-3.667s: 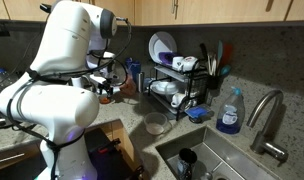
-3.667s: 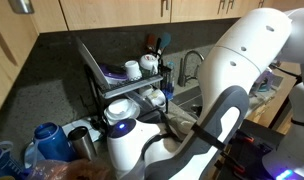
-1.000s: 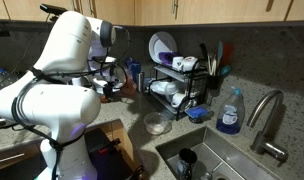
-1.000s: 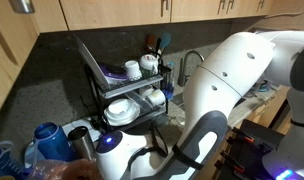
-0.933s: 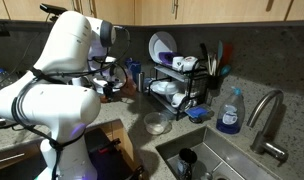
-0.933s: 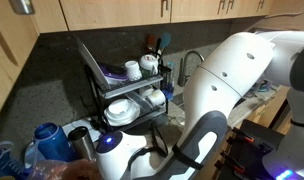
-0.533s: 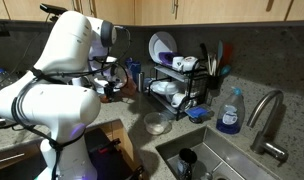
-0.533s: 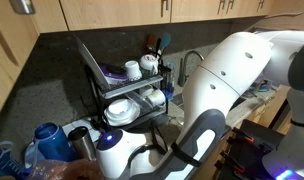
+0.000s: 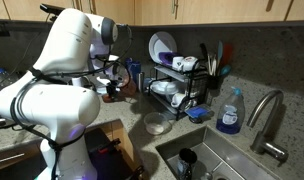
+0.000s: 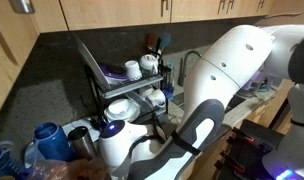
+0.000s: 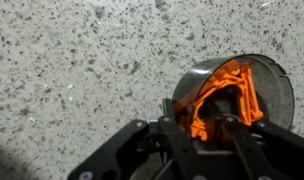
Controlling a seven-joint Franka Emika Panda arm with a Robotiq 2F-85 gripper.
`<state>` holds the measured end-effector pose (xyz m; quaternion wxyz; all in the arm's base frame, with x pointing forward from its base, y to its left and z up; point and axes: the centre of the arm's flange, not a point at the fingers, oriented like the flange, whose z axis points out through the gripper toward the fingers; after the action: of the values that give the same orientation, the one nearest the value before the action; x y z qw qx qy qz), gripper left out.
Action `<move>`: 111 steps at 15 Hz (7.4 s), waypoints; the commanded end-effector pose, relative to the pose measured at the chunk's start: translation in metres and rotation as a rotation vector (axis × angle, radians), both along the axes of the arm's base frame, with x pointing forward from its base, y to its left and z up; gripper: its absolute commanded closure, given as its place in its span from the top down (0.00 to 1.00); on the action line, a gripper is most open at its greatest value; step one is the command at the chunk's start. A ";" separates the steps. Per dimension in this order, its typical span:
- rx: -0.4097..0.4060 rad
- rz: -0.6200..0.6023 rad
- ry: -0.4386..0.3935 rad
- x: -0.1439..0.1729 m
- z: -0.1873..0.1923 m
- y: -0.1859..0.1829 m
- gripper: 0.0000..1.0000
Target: Get the black bowl and put it on top of the white bowl on the lower level of the plate dryer
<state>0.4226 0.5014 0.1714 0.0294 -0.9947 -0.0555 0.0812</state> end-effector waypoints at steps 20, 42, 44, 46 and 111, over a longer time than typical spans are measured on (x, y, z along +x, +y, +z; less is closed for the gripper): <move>-0.044 -0.205 0.083 -0.001 -0.001 -0.106 0.10; -0.046 -0.279 0.089 -0.037 0.002 -0.113 0.01; -0.046 -0.285 0.072 -0.039 0.014 -0.117 0.01; -0.052 -0.298 0.061 -0.040 0.027 -0.122 0.01; 0.320 -1.545 -0.135 0.095 0.100 -0.235 0.01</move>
<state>0.5008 0.2625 0.2673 0.1941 -0.7648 0.6140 -0.0215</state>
